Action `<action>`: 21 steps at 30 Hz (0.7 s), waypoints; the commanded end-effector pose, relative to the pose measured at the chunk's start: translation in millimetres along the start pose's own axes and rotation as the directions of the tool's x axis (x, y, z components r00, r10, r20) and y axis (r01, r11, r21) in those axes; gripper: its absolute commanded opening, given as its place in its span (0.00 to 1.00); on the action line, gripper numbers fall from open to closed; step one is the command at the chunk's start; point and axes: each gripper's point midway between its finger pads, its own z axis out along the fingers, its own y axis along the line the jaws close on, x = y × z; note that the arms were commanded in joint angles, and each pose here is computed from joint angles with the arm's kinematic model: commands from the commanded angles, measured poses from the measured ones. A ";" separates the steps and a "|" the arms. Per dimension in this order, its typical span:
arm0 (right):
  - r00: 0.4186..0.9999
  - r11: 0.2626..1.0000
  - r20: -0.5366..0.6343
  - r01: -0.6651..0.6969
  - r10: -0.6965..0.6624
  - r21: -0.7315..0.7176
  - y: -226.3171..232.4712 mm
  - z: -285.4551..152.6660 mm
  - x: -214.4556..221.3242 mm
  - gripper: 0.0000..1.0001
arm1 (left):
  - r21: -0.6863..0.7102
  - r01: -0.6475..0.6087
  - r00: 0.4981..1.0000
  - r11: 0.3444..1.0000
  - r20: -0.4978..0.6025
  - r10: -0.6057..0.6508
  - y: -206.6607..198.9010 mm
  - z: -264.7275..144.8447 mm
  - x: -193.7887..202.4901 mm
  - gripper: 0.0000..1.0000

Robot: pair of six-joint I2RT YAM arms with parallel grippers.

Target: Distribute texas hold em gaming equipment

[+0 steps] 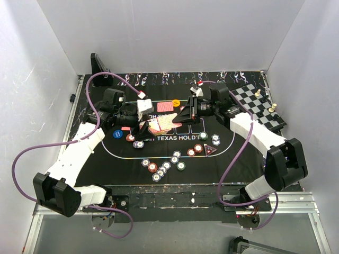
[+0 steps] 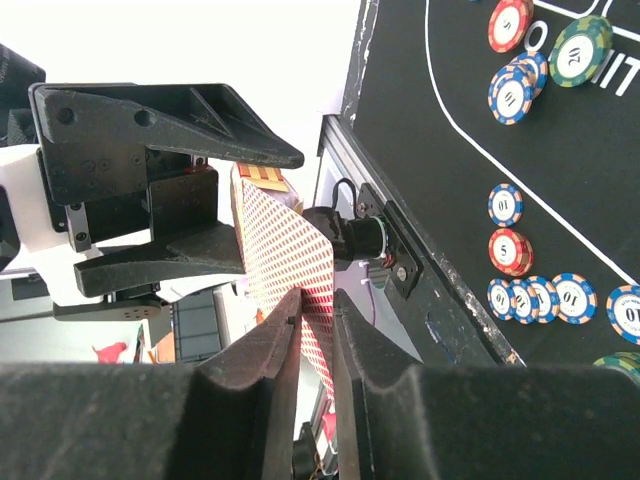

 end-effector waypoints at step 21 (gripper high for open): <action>0.987 0.994 0.157 -0.033 0.016 0.106 -47.7 -62.2 -26.5 0.01 | 0.009 -0.063 0.996 0.998 0.058 0.062 -11.1 -9.5 -19.9 0.00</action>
